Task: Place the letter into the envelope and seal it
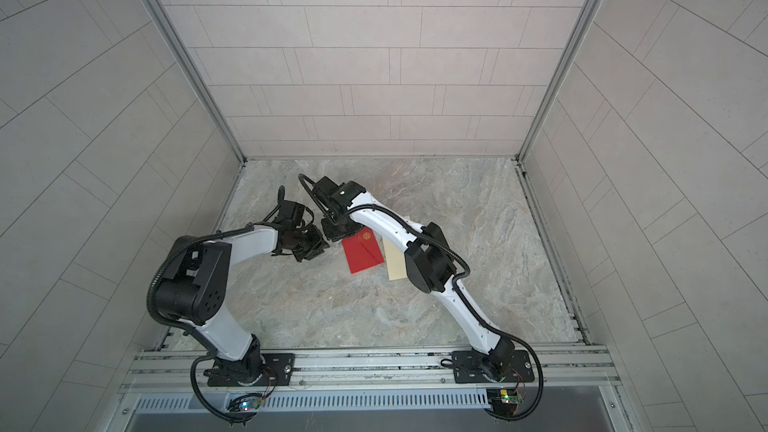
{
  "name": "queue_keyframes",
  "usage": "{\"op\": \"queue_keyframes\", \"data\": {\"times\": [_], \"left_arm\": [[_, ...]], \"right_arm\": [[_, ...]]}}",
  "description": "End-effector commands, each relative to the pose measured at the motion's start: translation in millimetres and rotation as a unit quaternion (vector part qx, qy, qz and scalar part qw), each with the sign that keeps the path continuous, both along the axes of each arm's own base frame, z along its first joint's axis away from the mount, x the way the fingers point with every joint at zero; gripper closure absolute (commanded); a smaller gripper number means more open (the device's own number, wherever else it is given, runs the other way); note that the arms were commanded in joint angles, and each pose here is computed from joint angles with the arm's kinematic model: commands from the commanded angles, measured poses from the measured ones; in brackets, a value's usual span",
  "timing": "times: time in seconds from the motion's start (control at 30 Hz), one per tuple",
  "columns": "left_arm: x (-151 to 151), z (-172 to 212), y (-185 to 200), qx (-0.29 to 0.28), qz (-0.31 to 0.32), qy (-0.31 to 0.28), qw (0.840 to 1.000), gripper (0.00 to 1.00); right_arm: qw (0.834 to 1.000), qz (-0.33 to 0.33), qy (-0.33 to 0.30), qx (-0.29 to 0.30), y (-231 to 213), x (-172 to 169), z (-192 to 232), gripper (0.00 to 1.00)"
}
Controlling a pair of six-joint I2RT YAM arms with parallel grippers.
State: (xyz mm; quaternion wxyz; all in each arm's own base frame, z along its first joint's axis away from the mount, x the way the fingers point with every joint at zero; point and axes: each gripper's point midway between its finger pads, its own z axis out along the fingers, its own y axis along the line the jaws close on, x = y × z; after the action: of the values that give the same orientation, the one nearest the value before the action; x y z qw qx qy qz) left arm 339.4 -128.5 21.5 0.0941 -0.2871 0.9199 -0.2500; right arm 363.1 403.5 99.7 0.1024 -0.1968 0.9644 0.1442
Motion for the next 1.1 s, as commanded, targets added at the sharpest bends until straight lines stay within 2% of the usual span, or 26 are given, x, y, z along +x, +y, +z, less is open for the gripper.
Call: {"op": "queue_keyframes", "data": {"times": [0.0,0.07,0.13,0.23,0.33,0.47,0.63,0.97,1.07], "left_arm": [[-5.3,7.6,14.8,0.031,0.021,0.001,0.999,0.68],[-0.8,18.4,19.9,0.038,0.030,-0.014,0.999,0.68],[3.3,29.4,24.6,0.043,0.037,-0.029,0.998,0.68],[7.0,41.5,29.1,0.050,0.043,-0.047,0.997,0.68],[7.0,46.4,30.6,0.053,0.046,-0.056,0.996,0.68],[4.4,43.8,30.7,0.053,0.045,-0.053,0.996,0.68],[0.9,42.3,31.6,0.054,0.046,-0.050,0.996,0.68],[-0.1,39.6,29.9,0.050,0.044,-0.047,0.997,0.65],[0.4,39.6,26.8,0.047,0.038,-0.047,0.997,0.64]], "right_arm": [[0.996,-0.019,-0.036,0.073,-3.1,11.5,47.8,1.00],[0.990,-0.043,-0.065,0.113,-15.6,21.2,76.2,1.00],[0.986,-0.073,-0.079,0.129,-37.0,26.8,85.4,1.00],[0.981,-0.124,-0.088,0.121,-80.2,36.2,72.9,1.00],[0.976,-0.173,-0.077,0.110,-119.4,39.0,40.5,1.00],[0.967,-0.211,-0.074,0.121,-144.2,43.8,10.3,1.00],[0.966,-0.211,-0.073,0.132,-145.1,38.3,-6.8,1.00],[0.973,-0.213,-0.040,0.081,-163.2,-0.2,-45.9,1.00],[0.974,-0.213,-0.034,0.064,-166.7,-7.6,-53.8,0.92]]}}
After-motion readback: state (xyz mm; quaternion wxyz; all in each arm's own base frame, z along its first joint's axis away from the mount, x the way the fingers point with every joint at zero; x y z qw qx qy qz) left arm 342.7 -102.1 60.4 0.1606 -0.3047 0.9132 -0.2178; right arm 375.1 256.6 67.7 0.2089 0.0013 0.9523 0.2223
